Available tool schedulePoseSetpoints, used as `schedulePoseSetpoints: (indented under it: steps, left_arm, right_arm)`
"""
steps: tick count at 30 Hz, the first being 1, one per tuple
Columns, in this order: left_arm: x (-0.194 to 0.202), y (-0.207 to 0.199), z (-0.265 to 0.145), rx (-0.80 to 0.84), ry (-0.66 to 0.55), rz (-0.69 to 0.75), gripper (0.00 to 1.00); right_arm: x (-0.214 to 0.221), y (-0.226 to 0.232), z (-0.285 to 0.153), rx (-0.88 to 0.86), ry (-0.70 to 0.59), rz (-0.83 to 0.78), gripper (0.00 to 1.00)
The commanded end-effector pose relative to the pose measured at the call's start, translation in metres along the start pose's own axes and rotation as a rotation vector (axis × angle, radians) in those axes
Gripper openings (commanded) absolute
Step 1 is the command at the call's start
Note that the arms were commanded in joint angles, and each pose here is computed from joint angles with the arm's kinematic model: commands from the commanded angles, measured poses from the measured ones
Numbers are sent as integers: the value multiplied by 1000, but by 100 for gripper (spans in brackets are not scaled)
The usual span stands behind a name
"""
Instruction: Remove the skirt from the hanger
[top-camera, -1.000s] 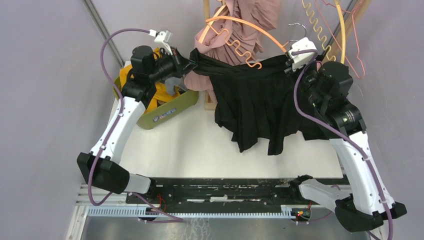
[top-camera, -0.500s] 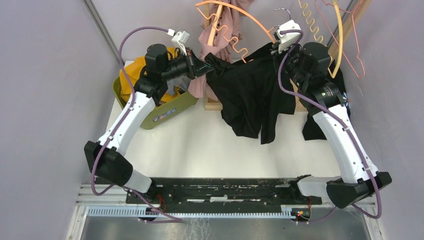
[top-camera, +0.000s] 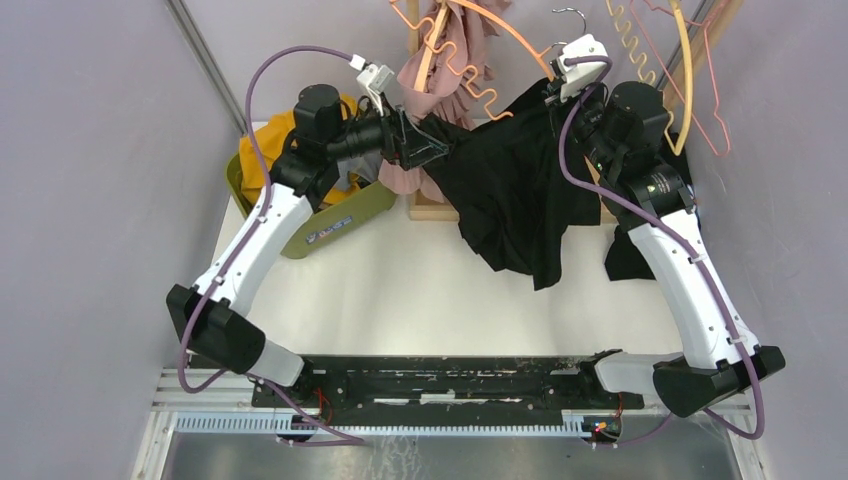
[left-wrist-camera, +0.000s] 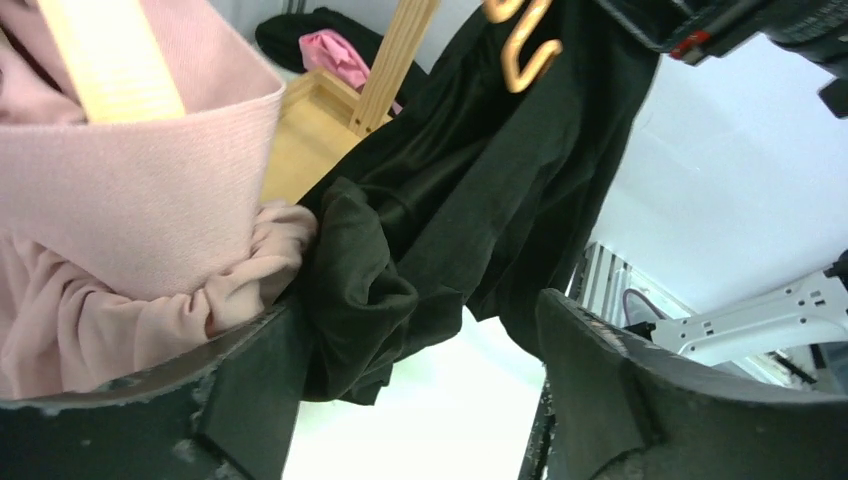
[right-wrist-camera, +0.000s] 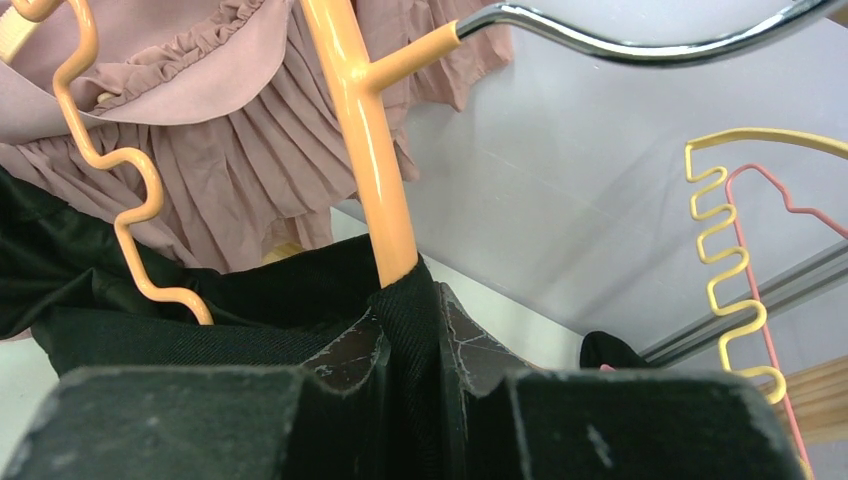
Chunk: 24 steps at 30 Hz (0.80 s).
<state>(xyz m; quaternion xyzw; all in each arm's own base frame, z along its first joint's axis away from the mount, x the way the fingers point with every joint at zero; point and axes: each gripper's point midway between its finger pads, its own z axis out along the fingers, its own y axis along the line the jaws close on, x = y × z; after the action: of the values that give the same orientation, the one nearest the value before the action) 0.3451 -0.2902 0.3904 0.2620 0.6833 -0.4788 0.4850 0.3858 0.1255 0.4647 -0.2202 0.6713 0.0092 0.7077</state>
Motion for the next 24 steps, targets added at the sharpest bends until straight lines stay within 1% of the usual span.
schedulePoseSetpoints:
  steps: [1, 3, 9, 16, 20, 22, 24]
  left_arm:
    - [-46, -53, -27, 109, -116, 208, 92]
    - [-45, -58, -28, 121, -122, 222, 100]
    - [-53, -68, -31, 121, -147, 267, 99]
    - [-50, -73, -26, 124, -136, 278, 99]
    - [-50, -77, -9, 147, -148, 295, 99]
    - [-53, -86, 4, 149, -173, 332, 99]
    - [-59, -93, 15, 146, -206, 404, 99]
  right_arm:
    - [-68, -27, -21, 90, -209, -2, 1]
    - [-71, -28, -22, 93, -218, -4, 1]
    - [-86, -33, -28, 104, -252, -12, 1]
    - [-110, -43, -43, 132, -312, -10, 1]
    - [-112, -41, -49, 119, -321, 3, 1]
    - [-112, -41, -51, 118, -322, 6, 1]
    - [-114, -39, -53, 111, -329, 11, 1]
